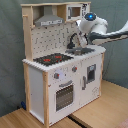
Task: Play with the kitchen
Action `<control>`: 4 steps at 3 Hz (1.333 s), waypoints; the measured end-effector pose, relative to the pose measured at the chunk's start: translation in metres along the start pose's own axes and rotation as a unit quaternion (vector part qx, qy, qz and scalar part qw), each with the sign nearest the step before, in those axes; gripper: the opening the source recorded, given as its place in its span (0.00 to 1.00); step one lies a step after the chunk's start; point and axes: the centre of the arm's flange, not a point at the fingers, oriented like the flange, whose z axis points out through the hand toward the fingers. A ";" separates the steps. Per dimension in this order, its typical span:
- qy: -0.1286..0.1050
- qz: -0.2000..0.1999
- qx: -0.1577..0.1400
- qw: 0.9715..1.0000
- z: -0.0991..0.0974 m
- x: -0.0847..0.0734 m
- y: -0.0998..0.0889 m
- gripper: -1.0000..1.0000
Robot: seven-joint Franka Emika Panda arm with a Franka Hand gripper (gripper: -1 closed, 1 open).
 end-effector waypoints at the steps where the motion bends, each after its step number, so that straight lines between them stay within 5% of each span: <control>1: -0.020 -0.002 0.043 0.999 0.021 0.004 -0.005 1.00; 3: -0.129 0.015 0.094 0.987 0.058 -0.018 -0.008 1.00; 4: -0.188 0.044 0.123 0.973 0.087 -0.030 0.006 1.00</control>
